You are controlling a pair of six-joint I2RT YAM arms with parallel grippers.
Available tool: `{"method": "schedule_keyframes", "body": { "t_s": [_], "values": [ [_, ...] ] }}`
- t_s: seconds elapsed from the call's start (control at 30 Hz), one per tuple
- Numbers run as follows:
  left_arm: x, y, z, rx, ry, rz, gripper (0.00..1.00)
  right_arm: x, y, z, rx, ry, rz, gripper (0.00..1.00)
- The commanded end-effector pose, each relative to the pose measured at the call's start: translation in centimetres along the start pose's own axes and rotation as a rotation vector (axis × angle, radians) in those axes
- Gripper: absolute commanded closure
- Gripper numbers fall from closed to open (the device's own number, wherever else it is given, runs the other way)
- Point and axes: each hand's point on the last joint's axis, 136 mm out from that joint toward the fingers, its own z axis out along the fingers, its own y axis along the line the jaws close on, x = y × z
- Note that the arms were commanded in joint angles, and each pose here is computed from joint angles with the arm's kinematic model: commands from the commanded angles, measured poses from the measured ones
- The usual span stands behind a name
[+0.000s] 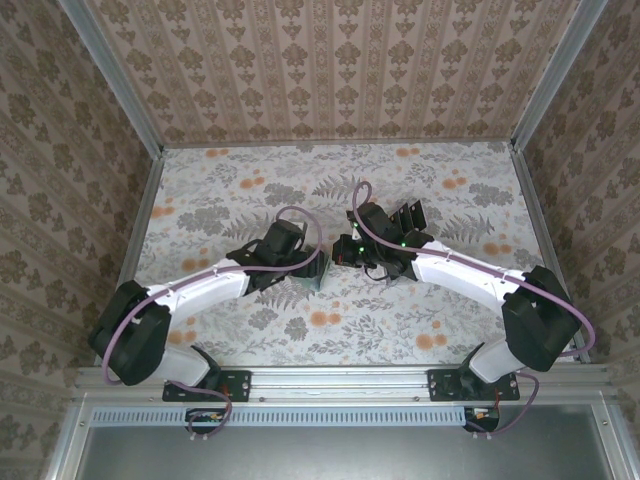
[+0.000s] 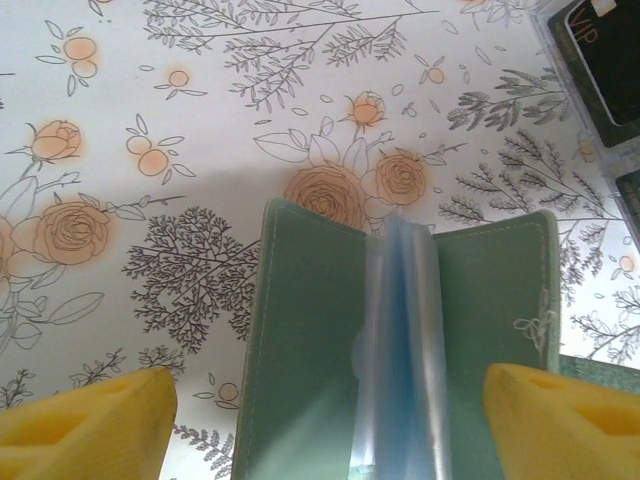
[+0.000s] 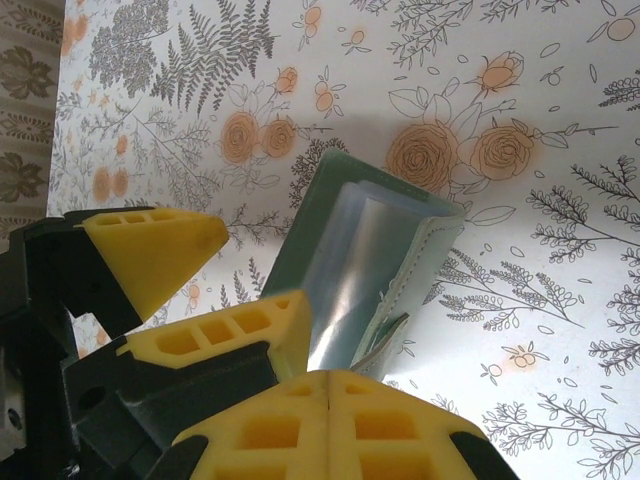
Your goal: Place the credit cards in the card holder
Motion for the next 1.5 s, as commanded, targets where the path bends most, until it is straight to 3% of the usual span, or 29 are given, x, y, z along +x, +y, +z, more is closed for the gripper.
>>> {"method": "schedule_keyframes", "body": {
  "t_s": [0.0,0.17,0.33,1.03,1.47],
  "values": [
    [0.5,2.1,0.4,-0.077,0.004,-0.038,0.18,1.1,-2.1,-0.2,0.06,0.004,0.012,1.0],
    [1.4,3.5,0.6,-0.101,0.017,-0.054,0.18,4.2,-7.5,1.6,0.198,0.058,0.037,1.0],
    [1.6,4.1,0.6,-0.114,0.017,-0.064,0.18,5.5,-9.5,3.3,0.251,0.094,0.037,1.0],
    [1.1,5.8,0.2,-0.118,0.001,-0.116,0.18,2.1,-9.3,5.7,0.291,0.094,-0.037,1.0],
    [0.6,5.0,1.7,0.042,-0.002,-0.229,0.19,1.4,-10.2,6.5,0.325,0.117,-0.041,1.0]
  ]
}}
